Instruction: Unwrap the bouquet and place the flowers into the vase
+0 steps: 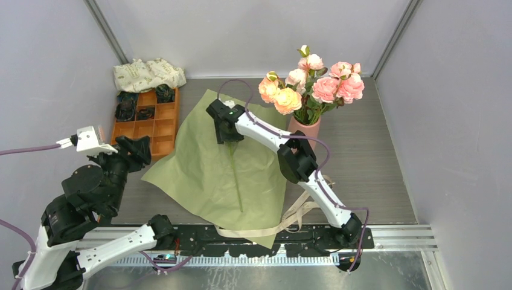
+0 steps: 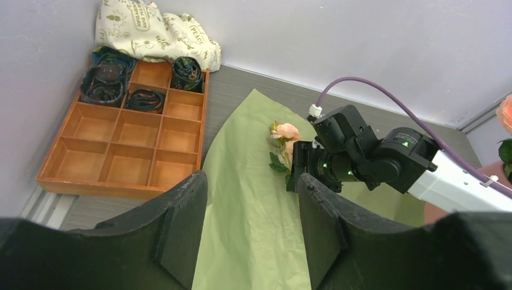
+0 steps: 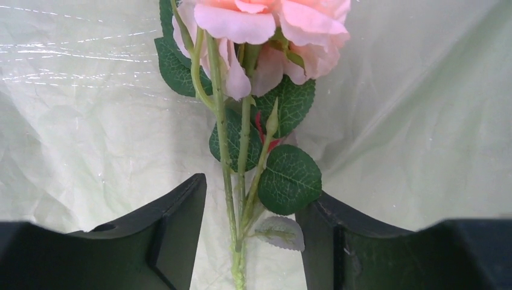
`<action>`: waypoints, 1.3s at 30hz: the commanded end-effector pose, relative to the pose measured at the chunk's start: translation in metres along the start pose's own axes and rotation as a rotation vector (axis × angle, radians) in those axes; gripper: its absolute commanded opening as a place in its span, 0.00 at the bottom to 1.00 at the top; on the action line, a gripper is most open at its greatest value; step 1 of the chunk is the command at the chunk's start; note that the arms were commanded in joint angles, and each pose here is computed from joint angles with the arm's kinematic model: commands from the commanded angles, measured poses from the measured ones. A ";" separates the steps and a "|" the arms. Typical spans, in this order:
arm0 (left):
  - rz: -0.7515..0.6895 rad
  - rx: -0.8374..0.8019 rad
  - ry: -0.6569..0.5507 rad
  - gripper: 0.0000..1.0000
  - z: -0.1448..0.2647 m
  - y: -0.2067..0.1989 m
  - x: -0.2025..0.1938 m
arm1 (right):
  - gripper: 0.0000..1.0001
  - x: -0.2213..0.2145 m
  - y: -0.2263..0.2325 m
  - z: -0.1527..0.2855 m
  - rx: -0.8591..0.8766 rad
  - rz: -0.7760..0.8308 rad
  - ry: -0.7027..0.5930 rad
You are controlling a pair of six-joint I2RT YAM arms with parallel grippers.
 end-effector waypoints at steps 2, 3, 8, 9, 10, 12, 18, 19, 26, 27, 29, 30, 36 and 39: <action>0.017 -0.008 -0.016 0.57 -0.004 -0.007 0.004 | 0.58 0.007 0.008 -0.006 0.048 -0.019 -0.008; 0.018 -0.009 -0.017 0.57 -0.004 -0.007 0.004 | 0.57 0.006 0.009 -0.008 0.052 -0.019 -0.003; 0.023 -0.009 -0.020 0.57 -0.003 -0.005 0.004 | 0.45 0.005 0.009 -0.013 0.052 -0.021 0.002; 0.023 -0.009 -0.020 0.57 -0.003 -0.005 0.004 | 0.41 0.005 0.009 -0.013 0.050 -0.020 0.001; 0.023 -0.009 -0.020 0.57 -0.002 -0.005 0.004 | 0.36 0.004 0.009 -0.013 0.048 -0.020 0.001; 0.026 -0.008 -0.022 0.57 -0.002 -0.004 0.004 | 0.27 0.005 0.009 -0.011 0.052 -0.022 -0.002; 0.030 -0.006 -0.025 0.57 -0.001 -0.002 0.004 | 0.01 0.013 0.014 0.015 0.089 -0.030 -0.044; 0.031 -0.006 -0.026 0.57 -0.001 -0.002 0.004 | 0.01 0.013 0.016 0.021 0.094 -0.025 -0.055; 0.035 -0.005 -0.027 0.57 0.000 0.000 0.004 | 0.01 0.008 0.037 0.106 0.156 0.053 -0.192; 0.036 -0.005 -0.026 0.57 0.000 0.000 0.004 | 0.01 0.008 0.038 0.121 0.158 0.063 -0.224; 0.036 -0.007 -0.025 0.57 0.000 0.000 0.003 | 0.01 0.002 0.041 0.150 0.167 0.090 -0.280; 0.037 -0.006 -0.025 0.57 0.000 0.000 0.003 | 0.01 -0.001 0.042 0.163 0.172 0.099 -0.304; 0.036 -0.012 -0.018 0.57 -0.001 -0.003 0.002 | 0.01 -0.015 0.035 0.255 0.220 0.132 -0.486; 0.036 -0.017 -0.015 0.57 -0.002 -0.005 0.001 | 0.01 -0.020 0.024 0.306 0.242 0.143 -0.612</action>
Point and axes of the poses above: each gripper's point midway between its finger pads, its own z axis back along the fingers, its own y axis along the line the jaws close on, x = y × z, the point moved 10 cm from there along z, back along the fingers, and after that the axes turned 9 degrees about -z, right-handed, at the moved point
